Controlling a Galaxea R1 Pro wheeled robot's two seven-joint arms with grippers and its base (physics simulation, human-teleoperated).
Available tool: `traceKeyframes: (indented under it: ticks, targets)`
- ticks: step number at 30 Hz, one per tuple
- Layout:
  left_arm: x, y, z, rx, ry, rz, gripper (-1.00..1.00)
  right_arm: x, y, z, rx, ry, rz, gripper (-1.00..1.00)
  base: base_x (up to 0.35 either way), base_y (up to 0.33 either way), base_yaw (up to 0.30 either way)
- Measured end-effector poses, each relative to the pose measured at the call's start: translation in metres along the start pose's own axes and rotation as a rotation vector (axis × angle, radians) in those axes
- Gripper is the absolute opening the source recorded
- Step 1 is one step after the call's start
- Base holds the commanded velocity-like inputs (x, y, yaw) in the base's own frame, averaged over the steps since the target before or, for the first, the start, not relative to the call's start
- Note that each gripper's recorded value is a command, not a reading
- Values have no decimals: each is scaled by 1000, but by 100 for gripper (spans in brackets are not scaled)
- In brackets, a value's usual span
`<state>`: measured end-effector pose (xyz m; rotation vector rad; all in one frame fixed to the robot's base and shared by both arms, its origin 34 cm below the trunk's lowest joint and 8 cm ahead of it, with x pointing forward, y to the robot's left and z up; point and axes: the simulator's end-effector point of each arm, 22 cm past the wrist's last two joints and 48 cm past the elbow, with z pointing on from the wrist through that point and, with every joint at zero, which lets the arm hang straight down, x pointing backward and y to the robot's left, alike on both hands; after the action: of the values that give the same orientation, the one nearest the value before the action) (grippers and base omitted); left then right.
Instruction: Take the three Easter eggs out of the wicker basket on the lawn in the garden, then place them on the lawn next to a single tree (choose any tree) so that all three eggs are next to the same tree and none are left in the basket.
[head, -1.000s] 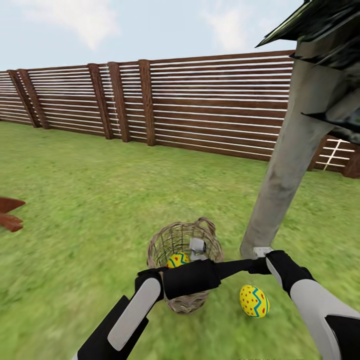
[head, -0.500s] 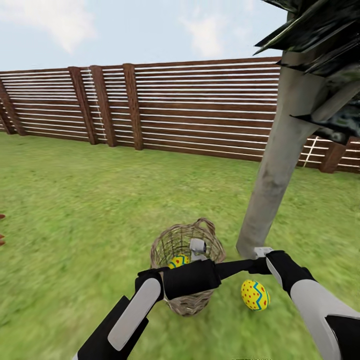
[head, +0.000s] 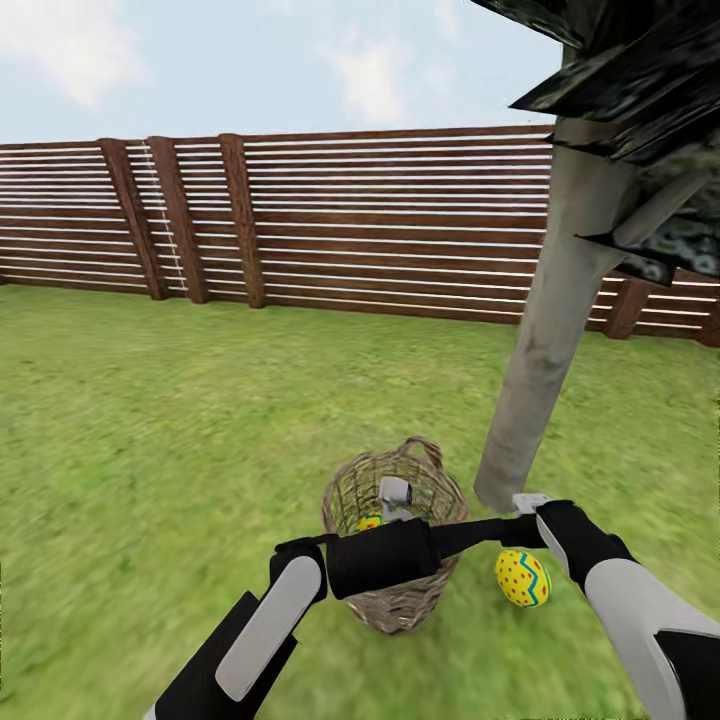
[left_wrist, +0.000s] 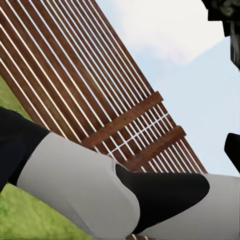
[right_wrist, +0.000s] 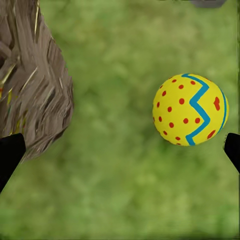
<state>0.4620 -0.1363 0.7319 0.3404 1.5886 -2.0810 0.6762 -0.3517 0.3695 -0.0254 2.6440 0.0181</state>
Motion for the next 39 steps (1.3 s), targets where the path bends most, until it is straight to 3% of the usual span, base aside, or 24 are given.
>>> traceKeyframes:
  ticks: [3, 7, 9, 14, 20, 24, 26, 27, 31, 39]
  targets:
    - [-1, 2, -3, -6, -1, 4, 100, -3, -26, -7, 14, -9, 18, 100, 0, 342, -25]
    - [-1, 3, -4, -9, -2, 7, 100, -8, -58, -27, -69, -17, 110, 100, 0, 129, -4]
    - [-3, 3, -6, -11, -7, 8, 100, -26, -56, -49, -183, -45, 148, 100, 0, 18, -1]
    - [-23, 7, -17, -25, -55, 16, 100, -56, -32, -82, -366, -110, 136, 100, 0, 4, 0]
    - [-27, 8, -19, -28, -63, 17, 100, -75, -44, -100, -375, -169, 135, 100, 0, 0, 0]
    - [-27, 8, -19, -27, -64, 17, 100, -88, -59, -117, -394, -204, 240, 100, 0, 0, 0]
    - [-27, 8, -19, -27, -64, 17, 100, -100, -60, -132, -417, -235, 263, 100, 17, 4, 0]
    - [-27, 8, -19, -27, -64, 18, 100, -114, -49, -149, -478, -272, 254, 100, 107, 76, 0]
    - [-27, 7, -19, -26, -63, 18, 100, -121, -32, -163, -560, -286, 240, 100, 215, 190, 0]
    - [-36, 9, -25, -34, -84, 22, 100, -132, -27, -174, -563, -316, 211, 100, 171, 152, 0]
